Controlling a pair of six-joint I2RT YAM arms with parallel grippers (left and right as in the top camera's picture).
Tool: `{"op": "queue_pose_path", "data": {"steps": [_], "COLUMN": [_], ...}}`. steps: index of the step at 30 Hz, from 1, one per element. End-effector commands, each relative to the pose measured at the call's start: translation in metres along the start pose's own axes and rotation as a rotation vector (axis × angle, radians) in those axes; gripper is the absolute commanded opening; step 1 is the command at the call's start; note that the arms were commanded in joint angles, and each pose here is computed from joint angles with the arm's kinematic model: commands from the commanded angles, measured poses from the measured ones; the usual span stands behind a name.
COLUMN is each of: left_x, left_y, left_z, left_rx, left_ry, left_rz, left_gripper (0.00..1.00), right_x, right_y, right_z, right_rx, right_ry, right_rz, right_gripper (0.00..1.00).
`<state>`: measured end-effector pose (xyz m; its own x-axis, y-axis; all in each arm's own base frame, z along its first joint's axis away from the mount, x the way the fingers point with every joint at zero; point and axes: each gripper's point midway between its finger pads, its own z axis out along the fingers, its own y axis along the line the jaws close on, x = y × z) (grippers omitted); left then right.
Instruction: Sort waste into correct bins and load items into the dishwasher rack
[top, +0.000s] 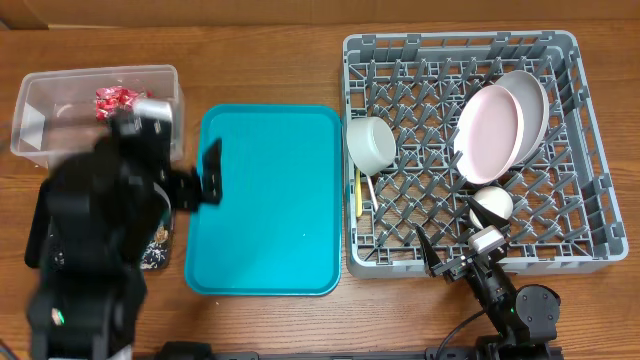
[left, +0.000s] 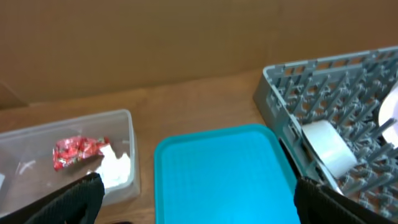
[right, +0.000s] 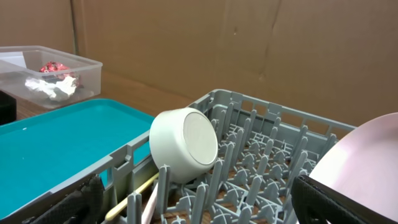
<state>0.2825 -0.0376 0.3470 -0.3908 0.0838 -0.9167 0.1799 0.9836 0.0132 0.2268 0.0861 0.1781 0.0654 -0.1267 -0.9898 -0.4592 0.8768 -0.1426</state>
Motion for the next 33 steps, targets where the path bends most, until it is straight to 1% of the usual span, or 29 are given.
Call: {"op": "queue_pose_path", "data": {"steps": [1,5,10,15,18,21,24,28,33], "left_x": [0.036,0.071,0.115,0.146,0.152,0.149,0.151,0.157,0.163], "left_y": [-0.009,-0.011,-0.017,-0.027,-0.028,-0.028,-0.029,-0.029,-0.029], "left_z": [-0.006,-0.009,0.001,0.01,0.011,0.013,0.018,0.024,0.028], "left_rx": [0.027,0.025,0.044,0.096,0.097,0.094,0.099,0.104,0.104], "left_ry": [-0.05,-0.14,-0.231,-0.293,-0.339,-0.425,-0.461,-0.491,-0.461], "left_rz": [0.038,0.047,0.058,0.072,0.079,0.092,0.095,0.077,0.073], "left_gripper": [1.0,1.0,1.0,1.0,1.0,1.0,1.0,1.0,1.0], "right_x": [0.001,0.001,0.001,0.001,0.001,0.001,0.001,0.001,0.001], "right_y": [0.0,0.0,0.0,0.0,0.0,0.0,0.0,0.0,0.0], "right_z": [0.0,0.0,0.0,0.0,0.0,0.0,0.0,0.0,0.0], "right_rx": [0.005,0.005,0.005,0.005,0.005,0.005,0.005,0.005,0.005], "right_ry": [-0.007,-0.007,-0.007,-0.007,-0.007,-0.007,-0.007,-0.007,-0.007], "right_rz": [0.002,0.002,0.002,0.002,0.002,0.002,0.002,0.002,0.002], "right_gripper": [1.0,1.0,1.0,1.0,1.0,1.0,1.0,1.0,1.0]}}
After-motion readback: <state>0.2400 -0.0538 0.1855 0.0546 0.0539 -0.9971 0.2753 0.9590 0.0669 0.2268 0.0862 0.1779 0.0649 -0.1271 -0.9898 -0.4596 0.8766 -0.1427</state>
